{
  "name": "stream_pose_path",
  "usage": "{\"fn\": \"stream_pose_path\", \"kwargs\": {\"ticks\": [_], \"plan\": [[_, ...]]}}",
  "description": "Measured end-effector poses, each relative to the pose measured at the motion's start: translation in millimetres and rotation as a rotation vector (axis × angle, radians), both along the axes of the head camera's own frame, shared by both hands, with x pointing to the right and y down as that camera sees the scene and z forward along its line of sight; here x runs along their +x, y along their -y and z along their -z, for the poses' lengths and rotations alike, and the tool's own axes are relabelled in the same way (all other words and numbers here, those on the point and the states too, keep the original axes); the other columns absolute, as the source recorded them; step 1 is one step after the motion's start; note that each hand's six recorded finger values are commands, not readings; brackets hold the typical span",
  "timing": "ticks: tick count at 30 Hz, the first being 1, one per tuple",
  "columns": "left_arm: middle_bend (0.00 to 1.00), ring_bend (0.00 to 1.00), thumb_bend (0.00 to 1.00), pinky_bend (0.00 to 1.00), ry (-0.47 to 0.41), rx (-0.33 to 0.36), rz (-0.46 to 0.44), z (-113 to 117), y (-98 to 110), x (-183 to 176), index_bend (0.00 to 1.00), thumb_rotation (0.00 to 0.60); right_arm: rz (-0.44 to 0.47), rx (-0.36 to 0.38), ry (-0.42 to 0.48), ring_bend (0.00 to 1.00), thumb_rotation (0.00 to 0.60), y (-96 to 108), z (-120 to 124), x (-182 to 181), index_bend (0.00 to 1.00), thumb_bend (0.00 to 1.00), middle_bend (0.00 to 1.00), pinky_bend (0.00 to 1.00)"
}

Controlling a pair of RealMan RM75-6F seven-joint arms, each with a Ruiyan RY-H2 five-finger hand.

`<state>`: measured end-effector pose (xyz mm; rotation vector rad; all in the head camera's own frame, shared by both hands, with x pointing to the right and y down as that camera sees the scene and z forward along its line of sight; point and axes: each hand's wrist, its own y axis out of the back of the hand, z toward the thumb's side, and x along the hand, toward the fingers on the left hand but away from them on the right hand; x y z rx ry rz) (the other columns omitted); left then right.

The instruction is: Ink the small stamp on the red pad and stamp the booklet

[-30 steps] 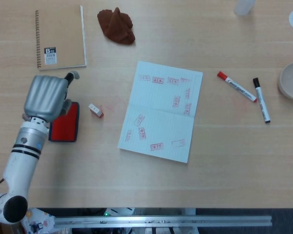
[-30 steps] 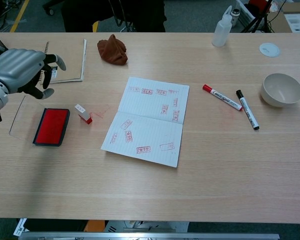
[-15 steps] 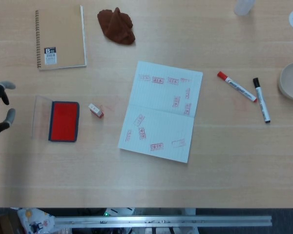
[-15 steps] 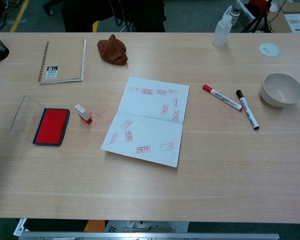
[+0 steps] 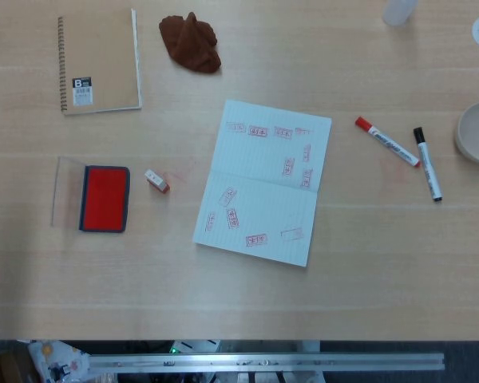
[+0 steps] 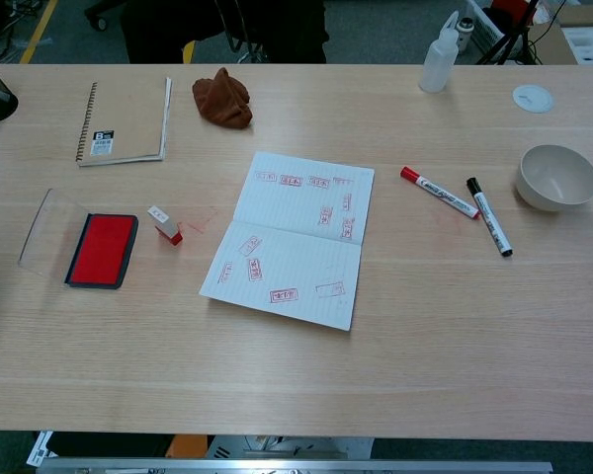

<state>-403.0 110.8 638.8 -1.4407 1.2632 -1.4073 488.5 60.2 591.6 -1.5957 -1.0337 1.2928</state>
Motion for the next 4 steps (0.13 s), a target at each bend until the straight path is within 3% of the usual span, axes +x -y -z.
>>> {"fn": "stream_pose_path", "kwargs": {"ticks": [4], "plan": [[0.54,0.54,0.28,0.85,-0.002,-0.001,0.002,1.6,-3.4,-0.8,0.36,0.6,0.008,0.005,0.004,0.28,0.6,-1.6,0.0,-2.4,0.34,0.15,0.4,0.35]]}}
